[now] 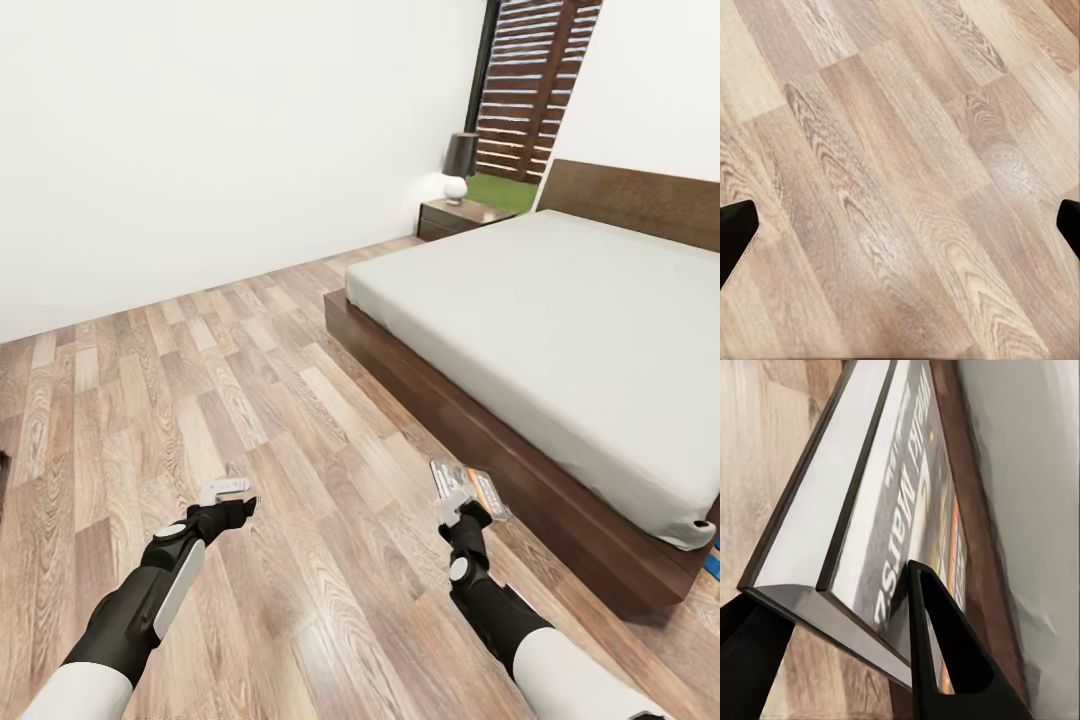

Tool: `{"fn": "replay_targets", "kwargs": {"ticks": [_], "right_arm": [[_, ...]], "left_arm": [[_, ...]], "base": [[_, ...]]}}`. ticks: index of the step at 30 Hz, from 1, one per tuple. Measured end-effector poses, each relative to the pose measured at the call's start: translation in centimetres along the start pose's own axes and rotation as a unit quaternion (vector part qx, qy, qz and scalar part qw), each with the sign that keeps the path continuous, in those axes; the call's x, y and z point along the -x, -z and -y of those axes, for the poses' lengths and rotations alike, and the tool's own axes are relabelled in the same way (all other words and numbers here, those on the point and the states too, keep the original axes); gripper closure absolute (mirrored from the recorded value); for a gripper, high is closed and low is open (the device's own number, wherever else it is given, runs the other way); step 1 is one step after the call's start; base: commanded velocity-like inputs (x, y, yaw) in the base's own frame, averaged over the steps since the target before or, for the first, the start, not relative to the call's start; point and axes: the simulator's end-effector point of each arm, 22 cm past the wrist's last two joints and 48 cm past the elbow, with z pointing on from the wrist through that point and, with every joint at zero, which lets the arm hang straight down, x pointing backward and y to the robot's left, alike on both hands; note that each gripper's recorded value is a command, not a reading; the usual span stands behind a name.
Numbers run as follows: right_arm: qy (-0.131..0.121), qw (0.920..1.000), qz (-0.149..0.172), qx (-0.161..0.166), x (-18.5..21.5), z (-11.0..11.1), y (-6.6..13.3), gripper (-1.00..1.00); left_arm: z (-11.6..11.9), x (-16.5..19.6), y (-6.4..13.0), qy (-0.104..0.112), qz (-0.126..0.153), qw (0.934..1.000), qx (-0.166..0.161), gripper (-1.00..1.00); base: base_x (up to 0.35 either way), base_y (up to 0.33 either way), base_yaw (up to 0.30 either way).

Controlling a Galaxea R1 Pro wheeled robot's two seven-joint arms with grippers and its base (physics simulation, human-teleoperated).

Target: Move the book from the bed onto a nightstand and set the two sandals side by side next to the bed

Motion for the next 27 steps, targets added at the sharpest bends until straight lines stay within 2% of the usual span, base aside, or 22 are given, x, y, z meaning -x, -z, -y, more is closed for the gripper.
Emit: {"fn": "replay_targets", "kwargs": {"ticks": [1, 2, 3, 4, 6, 7, 8, 10, 17, 27], "right_arm": [[-0.013, 0.9999, -0.004, 0.009, -0.1, 0.0, 0.0, 1.0], [-0.041, 0.9987, -0.011, 0.03, -0.3, -0.5, -0.1, 1.0], [-0.052, 0.9977, -0.012, 0.041, -0.1, -0.6, 0.0, 1.0], [-0.074, 0.9951, -0.013, 0.063, 0.1, -1.2, 0.0, 1.0], [-0.101, 0.9905, -0.012, 0.093, 0.8, -1.7, 0.2, 1.0], [-0.11, 0.9889, -0.011, 0.099, 1.1, -1.6, 0.3, 1.0], [-0.147, 0.9828, -0.006, 0.111, 1.9, -1.0, 0.2, 1.0], [-0.166, 0.9796, -0.004, 0.114, 2.4, -0.5, 0.3, 1.0], [-0.19, 0.9753, 0.002, 0.114, 3.8, 1.1, 0.7, 1.0], [-0.194, 0.974, 0.005, 0.118, 5.3, 2.3, 1.6, 1.0]], "left_arm": [[0.0, 0.2, 0.1, 0.0, 0.0, 1.0, 0.0, -1.0], [0.0, 0.3, 0.3, 0.0, 0.0, 1.0, 0.0, -1.0], [0.0, 0.5, 0.4, 0.0, 0.0, 1.0, 0.0, -1.0], [0.0, 0.7, 0.5, 0.0, 0.0, 1.0, 0.001, -1.0], [0.1, 1.0, 0.8, 0.0, -0.001, 1.0, 0.001, -1.0], [0.1, 1.1, 0.9, 0.001, -0.001, 1.0, 0.001, -1.0], [0.1, 1.2, 1.0, 0.001, -0.002, 1.0, 0.001, -1.0], [0.1, 1.5, 1.3, 0.001, -0.002, 1.0, 0.001, -1.0], [0.1, 2.5, 2.1, 0.0, -0.004, 1.0, 0.003, -1.0], [0.1, 3.8, 3.3, 0.0, -0.005, 1.0, 0.005, -1.0]], "base": [[-0.001, 0.001, 0.207], [-0.001, 0.0, 0.2], [0.0, 0.0, 0.165], [0.0, 0.0, 0.136], [0.0, 0.0, 0.078], [0.0, 0.0, 0.023], [0.0, 0.0, 0.018], [0.0, 0.0, 0.011], [0.0, 0.0, 0.003], [0.0, 0.0, 0.0]]}}
